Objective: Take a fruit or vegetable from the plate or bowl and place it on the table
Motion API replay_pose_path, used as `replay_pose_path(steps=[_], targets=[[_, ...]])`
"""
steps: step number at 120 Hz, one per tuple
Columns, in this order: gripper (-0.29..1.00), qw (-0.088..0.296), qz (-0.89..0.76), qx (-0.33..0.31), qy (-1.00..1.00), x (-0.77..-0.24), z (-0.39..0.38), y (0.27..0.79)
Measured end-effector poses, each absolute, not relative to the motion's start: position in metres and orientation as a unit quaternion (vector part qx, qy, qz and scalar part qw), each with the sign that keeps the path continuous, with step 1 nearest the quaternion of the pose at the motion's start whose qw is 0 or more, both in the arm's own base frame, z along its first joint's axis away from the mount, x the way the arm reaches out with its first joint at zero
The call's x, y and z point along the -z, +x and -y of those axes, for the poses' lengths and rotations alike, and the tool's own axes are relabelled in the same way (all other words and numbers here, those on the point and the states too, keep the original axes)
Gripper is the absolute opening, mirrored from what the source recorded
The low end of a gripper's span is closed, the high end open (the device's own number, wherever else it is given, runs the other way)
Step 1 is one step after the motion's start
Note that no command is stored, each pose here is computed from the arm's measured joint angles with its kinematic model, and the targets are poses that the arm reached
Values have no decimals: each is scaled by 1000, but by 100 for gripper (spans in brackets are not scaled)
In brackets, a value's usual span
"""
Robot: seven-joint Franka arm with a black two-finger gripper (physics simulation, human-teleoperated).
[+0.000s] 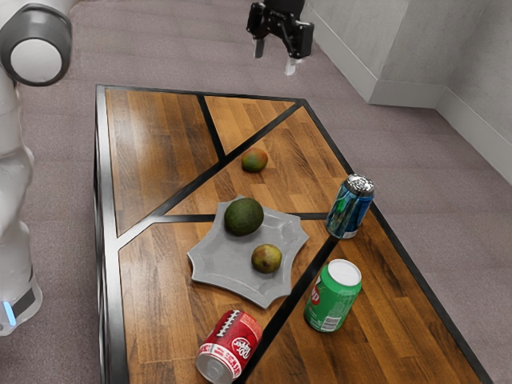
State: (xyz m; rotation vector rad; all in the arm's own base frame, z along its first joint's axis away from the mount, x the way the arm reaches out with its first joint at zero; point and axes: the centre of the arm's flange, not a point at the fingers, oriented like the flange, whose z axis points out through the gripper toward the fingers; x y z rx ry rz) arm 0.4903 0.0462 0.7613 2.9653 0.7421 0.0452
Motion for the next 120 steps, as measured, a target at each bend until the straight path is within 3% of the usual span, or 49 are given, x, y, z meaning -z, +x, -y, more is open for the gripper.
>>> replay_pose_path(steps=[14,20,42,56,77,97,108,120], targets=[[70,66,-329,-5,942,-763,-92,466],[70,73,-376,13,924,-740,-121,466],[70,76,-421,34,903,-675,-91,507],[70,49,-469,46,881,-645,-99,527],[70,12,-484,42,874,-645,-85,529],[70,-38,-293,40,955,-629,-46,570],[70,-32,-99,52,993,-608,55,586],[70,-22,30,49,998,-595,85,594]])
